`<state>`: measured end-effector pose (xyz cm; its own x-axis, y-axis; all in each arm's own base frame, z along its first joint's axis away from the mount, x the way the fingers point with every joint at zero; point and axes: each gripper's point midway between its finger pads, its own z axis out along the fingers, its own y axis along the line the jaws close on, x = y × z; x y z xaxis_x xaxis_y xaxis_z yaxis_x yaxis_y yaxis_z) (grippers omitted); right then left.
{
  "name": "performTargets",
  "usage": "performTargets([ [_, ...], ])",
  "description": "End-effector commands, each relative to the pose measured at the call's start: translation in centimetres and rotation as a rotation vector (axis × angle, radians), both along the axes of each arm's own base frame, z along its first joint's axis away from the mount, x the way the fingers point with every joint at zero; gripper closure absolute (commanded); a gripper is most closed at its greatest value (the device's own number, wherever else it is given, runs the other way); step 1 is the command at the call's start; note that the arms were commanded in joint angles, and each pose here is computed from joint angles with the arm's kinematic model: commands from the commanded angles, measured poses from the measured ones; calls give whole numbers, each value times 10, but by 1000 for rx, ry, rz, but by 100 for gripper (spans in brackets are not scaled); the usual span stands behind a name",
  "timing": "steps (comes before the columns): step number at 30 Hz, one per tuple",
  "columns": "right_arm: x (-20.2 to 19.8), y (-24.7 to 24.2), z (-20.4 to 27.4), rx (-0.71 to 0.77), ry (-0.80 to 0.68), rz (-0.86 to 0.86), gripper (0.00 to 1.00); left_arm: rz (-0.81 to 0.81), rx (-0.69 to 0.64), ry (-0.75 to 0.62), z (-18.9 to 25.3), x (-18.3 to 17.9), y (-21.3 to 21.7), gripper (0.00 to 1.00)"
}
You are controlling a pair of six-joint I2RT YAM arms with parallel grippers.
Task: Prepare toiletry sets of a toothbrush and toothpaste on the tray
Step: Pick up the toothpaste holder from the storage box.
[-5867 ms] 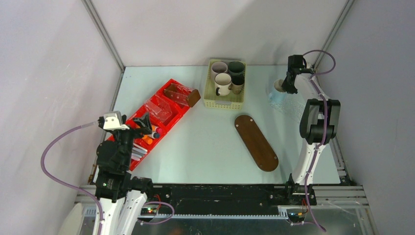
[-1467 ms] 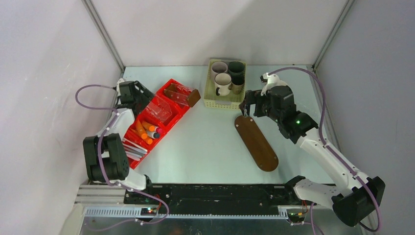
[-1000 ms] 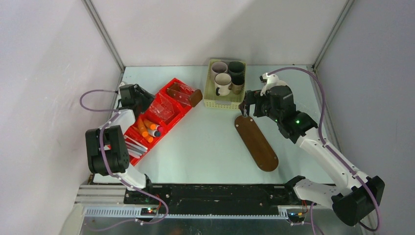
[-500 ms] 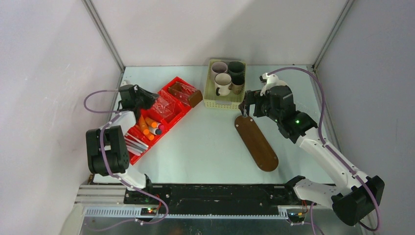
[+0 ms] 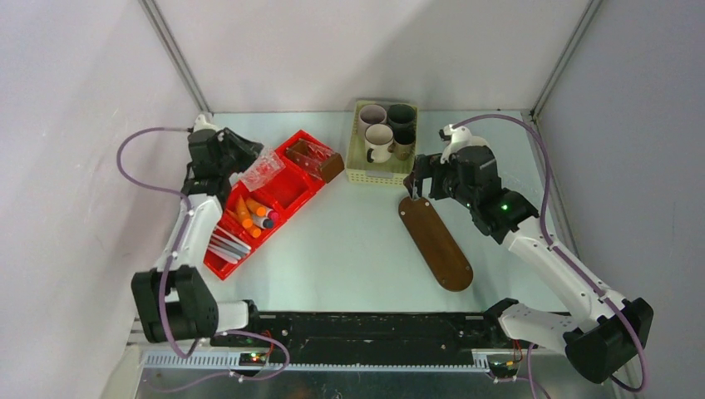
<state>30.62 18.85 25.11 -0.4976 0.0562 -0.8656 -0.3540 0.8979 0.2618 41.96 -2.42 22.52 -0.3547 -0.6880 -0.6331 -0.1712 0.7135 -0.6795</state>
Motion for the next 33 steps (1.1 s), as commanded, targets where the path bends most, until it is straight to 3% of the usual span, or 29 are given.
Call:
performTargets([
  [1,-2,11,23,32,-85,43,4,13,136,-57,43,-20,1,100],
  [8,-16,39,37,34,-154,149,4,61,17,-84,70,-49,-25,100],
  [24,-60,128,68,215,-349,279,7,-12,-479,-258,137,-91,-118,100],
  [33,-75,150,71,342,-398,368,17,-91,-702,-294,169,-103,-162,100],
])
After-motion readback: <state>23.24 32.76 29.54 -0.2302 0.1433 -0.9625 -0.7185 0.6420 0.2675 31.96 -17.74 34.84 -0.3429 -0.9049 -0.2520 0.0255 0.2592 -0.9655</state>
